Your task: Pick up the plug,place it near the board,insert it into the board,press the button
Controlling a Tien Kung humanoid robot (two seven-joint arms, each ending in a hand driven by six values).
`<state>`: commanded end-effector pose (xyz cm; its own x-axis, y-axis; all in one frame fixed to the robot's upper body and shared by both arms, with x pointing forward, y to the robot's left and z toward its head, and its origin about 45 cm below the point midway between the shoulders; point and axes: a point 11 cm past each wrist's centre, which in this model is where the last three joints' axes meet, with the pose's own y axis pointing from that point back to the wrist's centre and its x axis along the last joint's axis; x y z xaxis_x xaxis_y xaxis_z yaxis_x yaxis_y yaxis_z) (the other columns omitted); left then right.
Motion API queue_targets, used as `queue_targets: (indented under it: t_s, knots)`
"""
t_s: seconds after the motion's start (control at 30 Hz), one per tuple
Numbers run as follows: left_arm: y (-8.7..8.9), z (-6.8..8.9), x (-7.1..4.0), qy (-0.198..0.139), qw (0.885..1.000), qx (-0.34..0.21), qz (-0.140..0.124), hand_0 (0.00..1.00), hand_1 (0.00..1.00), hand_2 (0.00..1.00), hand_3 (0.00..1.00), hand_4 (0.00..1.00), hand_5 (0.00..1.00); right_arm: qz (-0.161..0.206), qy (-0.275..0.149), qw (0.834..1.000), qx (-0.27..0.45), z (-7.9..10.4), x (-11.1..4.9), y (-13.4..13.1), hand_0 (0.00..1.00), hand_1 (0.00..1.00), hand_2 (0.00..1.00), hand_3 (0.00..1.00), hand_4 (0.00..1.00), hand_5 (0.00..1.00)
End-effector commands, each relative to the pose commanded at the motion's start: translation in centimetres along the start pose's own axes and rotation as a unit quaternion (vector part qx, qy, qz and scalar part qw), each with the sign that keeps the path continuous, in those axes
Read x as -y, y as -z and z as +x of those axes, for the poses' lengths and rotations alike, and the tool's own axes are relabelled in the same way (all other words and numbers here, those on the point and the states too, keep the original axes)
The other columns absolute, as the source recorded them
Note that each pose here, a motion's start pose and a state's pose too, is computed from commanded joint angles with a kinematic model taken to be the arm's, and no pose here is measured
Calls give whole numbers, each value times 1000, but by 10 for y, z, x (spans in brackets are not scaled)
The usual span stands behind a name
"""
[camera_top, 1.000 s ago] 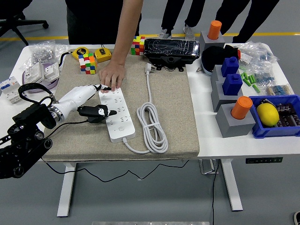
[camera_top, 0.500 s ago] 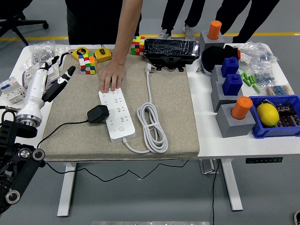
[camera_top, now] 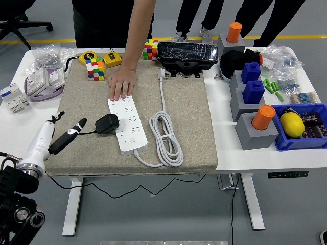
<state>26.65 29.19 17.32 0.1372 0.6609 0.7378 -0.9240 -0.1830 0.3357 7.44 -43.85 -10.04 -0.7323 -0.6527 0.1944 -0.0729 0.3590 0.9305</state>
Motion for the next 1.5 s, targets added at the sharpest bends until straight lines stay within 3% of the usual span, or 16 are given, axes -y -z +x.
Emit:
queue_targets:
  t_s: [0.17, 0.5, 1.03, 1.3, 1.5]
  knots:
    - [-11, -23, -6, 50, 998, 5, -31, 998, 980, 955, 947, 998, 998, -1, -4, 1000, -1, 3, 0, 0, 795, 696, 714, 763, 998, 998]
    - [-33, -37, -7, 72, 995, 9, -75, 998, 978, 954, 946, 998, 998, -3, -7, 1000, -4, 5, 0, -2, 794, 695, 714, 762, 998, 998]
    - [-19, -38, 13, 75, 995, 32, -55, 998, 977, 952, 942, 998, 998, 2, -4, 1000, -3, 2, 0, 2, 795, 695, 713, 762, 998, 998]
    - [-21, -40, 15, 77, 995, 32, -56, 998, 975, 950, 943, 998, 998, 3, -3, 1000, -2, 0, 0, 4, 795, 695, 714, 762, 998, 998]
    - [-28, -33, 21, 70, 994, 47, -67, 998, 975, 949, 943, 998, 998, 5, -2, 1000, -1, -1, 0, 6, 794, 696, 714, 762, 998, 998]
